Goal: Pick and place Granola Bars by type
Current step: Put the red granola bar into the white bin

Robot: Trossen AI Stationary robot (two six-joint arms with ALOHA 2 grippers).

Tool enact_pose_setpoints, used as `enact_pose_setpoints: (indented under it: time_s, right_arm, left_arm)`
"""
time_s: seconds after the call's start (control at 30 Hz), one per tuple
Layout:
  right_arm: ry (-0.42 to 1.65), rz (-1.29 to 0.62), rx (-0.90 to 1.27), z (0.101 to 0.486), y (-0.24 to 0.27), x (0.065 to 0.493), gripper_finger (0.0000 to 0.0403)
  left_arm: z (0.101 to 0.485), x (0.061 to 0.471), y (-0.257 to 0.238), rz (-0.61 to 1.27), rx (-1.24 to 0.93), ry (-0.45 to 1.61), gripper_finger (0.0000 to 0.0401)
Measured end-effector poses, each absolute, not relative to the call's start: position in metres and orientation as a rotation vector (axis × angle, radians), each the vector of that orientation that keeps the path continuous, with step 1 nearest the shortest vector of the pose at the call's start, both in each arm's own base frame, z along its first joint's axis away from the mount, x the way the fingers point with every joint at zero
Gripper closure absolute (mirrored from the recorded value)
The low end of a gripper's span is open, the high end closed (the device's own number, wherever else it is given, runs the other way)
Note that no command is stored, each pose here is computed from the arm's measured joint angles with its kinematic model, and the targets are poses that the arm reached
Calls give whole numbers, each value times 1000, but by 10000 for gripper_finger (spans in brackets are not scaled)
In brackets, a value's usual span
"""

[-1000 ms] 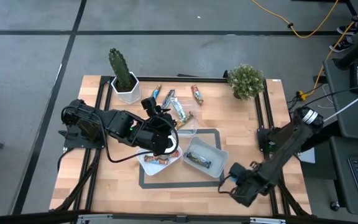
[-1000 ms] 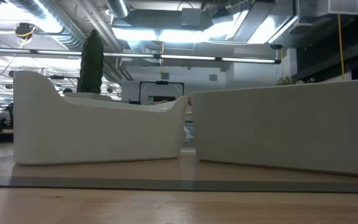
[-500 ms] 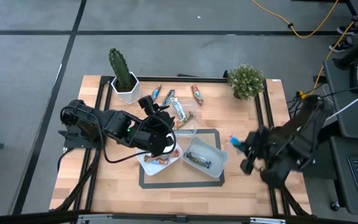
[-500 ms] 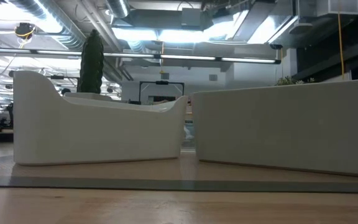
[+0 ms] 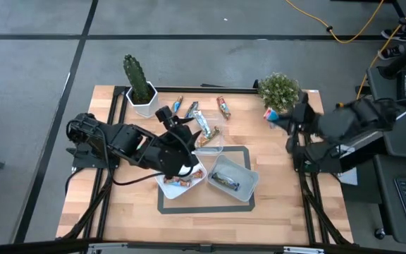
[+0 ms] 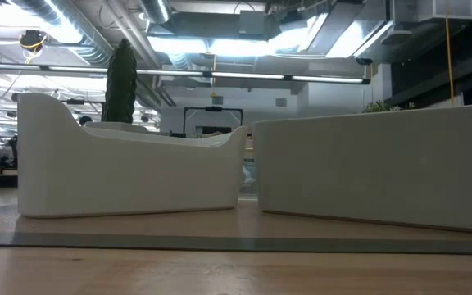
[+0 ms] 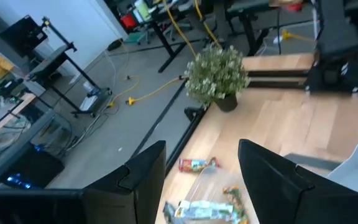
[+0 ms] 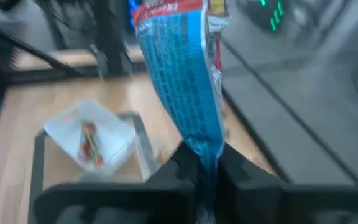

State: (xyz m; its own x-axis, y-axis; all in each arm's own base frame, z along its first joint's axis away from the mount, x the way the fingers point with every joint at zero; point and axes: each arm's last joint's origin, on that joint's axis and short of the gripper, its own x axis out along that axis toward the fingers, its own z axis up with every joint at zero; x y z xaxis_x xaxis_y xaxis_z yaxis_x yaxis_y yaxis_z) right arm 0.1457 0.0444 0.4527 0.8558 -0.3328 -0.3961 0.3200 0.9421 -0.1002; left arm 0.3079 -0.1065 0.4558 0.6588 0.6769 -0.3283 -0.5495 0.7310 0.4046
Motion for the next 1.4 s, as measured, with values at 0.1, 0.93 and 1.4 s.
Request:
enact_pose_setpoints:
  time_s: [0.1,0.93,1.4]
  right_arm:
    - [363,-270,-90,463,31,152,379]
    - [184,288,-160,448,-20,276,373]
    - [153,275,-165,451,-25,276,362]
  left_arm:
    - [461,312,-108,694,276,445,207]
    - [490,341,-83,545,170,236,159]
    - [494,358,-56,478,121,156,214]
